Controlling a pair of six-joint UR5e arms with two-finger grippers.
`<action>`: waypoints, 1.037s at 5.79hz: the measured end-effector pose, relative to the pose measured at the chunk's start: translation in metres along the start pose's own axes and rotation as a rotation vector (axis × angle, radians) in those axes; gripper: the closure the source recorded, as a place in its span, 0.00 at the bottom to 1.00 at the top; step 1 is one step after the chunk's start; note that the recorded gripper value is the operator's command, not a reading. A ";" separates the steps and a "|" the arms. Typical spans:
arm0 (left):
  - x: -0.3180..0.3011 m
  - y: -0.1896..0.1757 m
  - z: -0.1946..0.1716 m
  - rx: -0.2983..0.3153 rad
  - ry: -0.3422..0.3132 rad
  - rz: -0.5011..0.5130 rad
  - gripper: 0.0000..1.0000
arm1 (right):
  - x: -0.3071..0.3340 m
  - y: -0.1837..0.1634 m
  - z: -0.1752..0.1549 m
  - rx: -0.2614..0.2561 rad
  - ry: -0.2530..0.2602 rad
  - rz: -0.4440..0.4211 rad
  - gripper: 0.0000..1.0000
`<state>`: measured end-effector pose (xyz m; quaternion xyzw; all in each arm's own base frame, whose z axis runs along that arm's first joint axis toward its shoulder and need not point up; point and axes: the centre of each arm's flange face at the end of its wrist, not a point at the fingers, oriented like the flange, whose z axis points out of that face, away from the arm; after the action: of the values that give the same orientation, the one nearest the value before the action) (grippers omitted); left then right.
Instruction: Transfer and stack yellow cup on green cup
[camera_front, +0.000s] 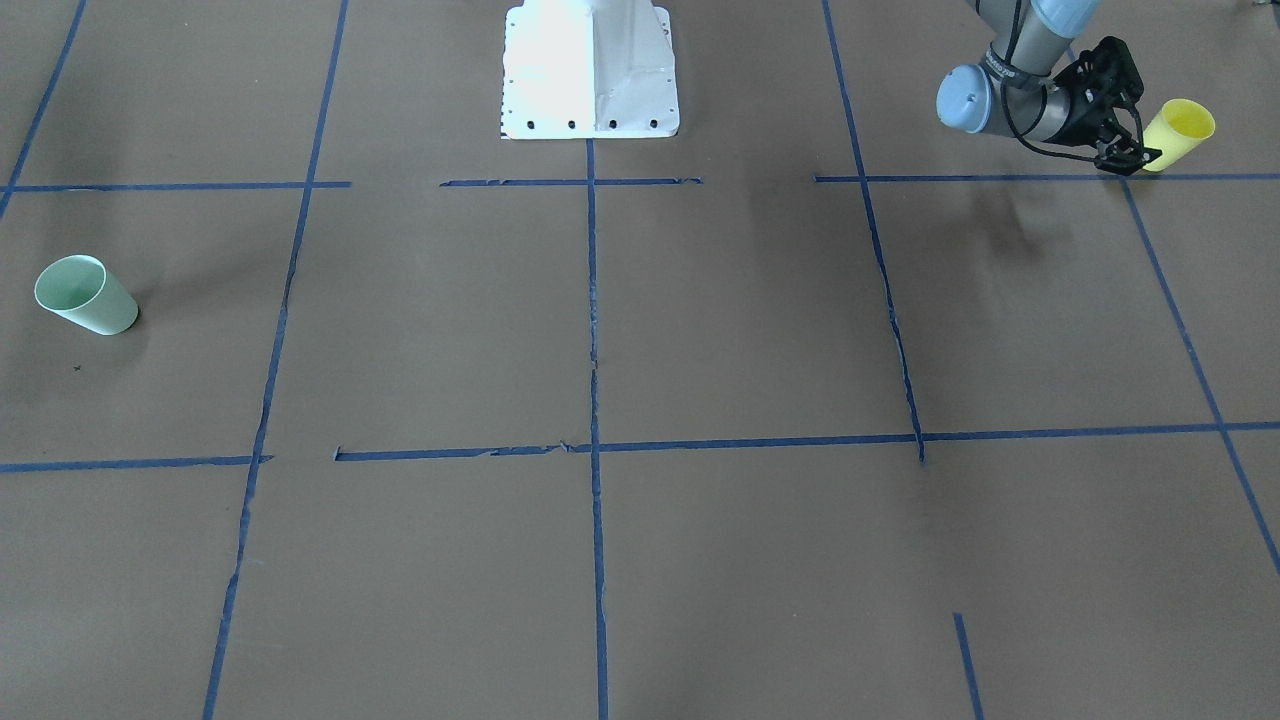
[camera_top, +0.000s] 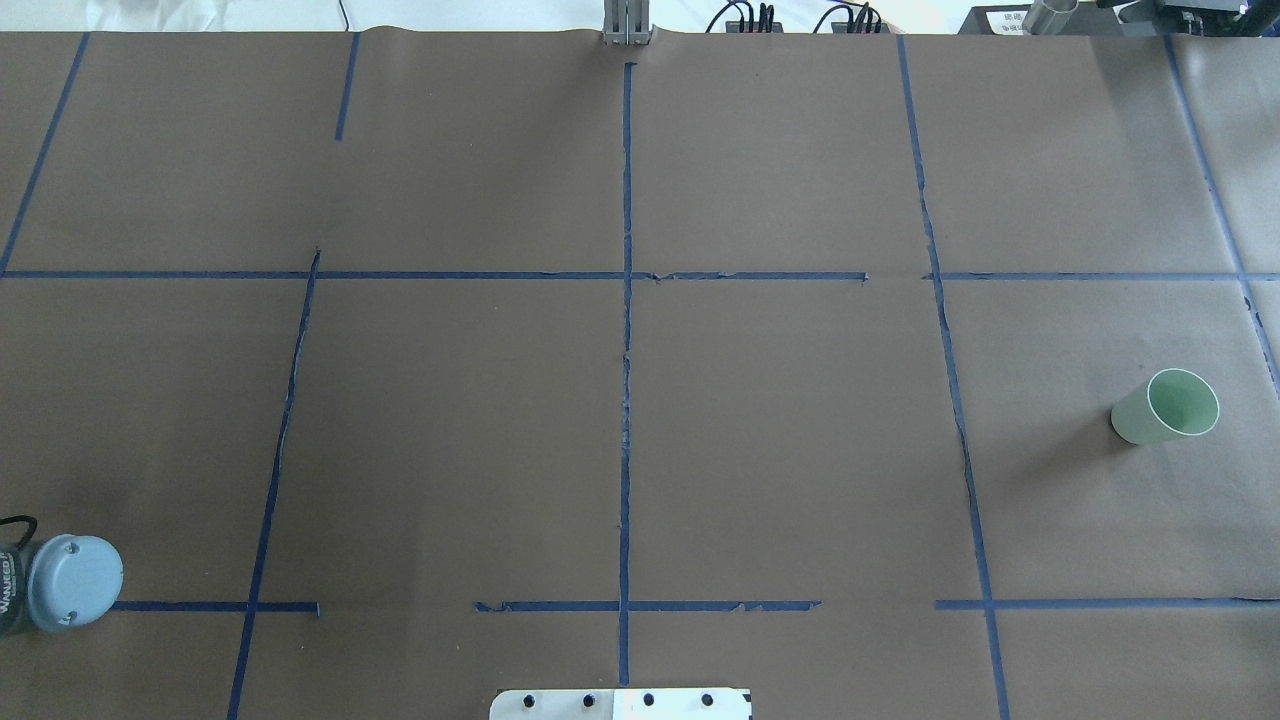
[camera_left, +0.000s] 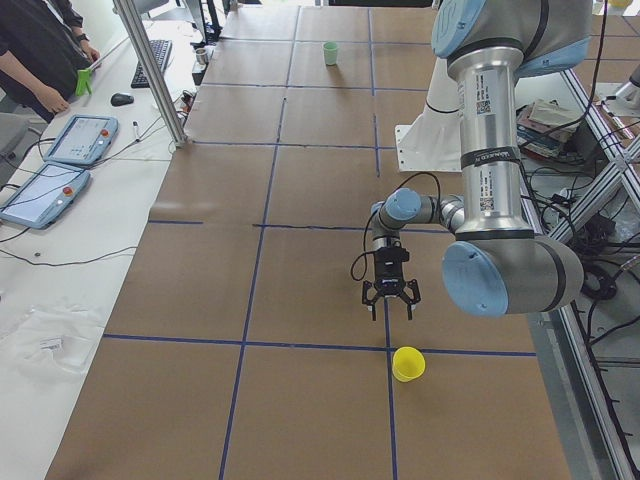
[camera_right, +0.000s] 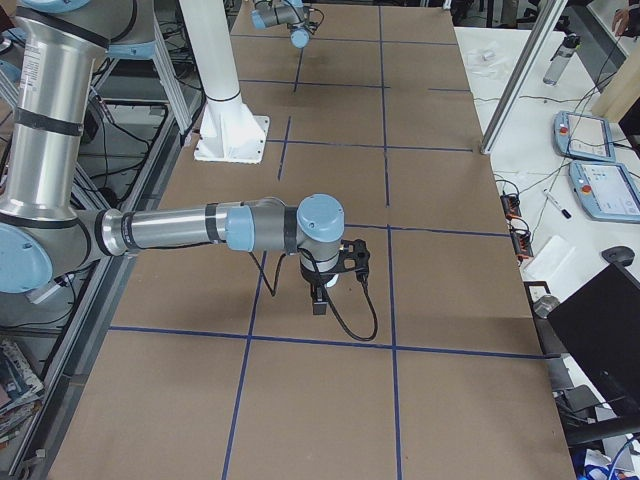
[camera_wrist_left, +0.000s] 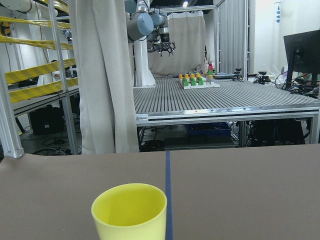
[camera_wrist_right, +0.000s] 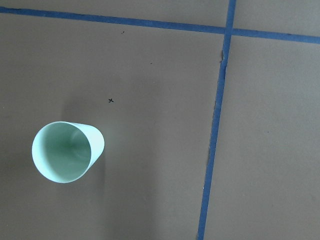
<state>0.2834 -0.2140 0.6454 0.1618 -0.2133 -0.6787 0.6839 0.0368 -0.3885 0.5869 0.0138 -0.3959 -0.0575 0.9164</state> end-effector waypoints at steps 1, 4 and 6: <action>-0.009 0.010 0.008 0.020 -0.012 -0.011 0.00 | 0.000 0.000 0.000 0.001 0.001 -0.002 0.00; -0.011 0.029 0.041 0.052 -0.019 -0.013 0.00 | -0.001 0.000 -0.001 0.002 0.000 -0.004 0.00; -0.012 0.046 0.068 0.057 -0.013 -0.003 0.00 | -0.001 -0.001 -0.001 0.004 0.001 -0.007 0.00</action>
<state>0.2889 -0.1961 0.7261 0.1769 -0.2367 -0.6746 0.6765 0.0368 -0.3894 0.5848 0.0170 -0.3954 -0.0598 0.9164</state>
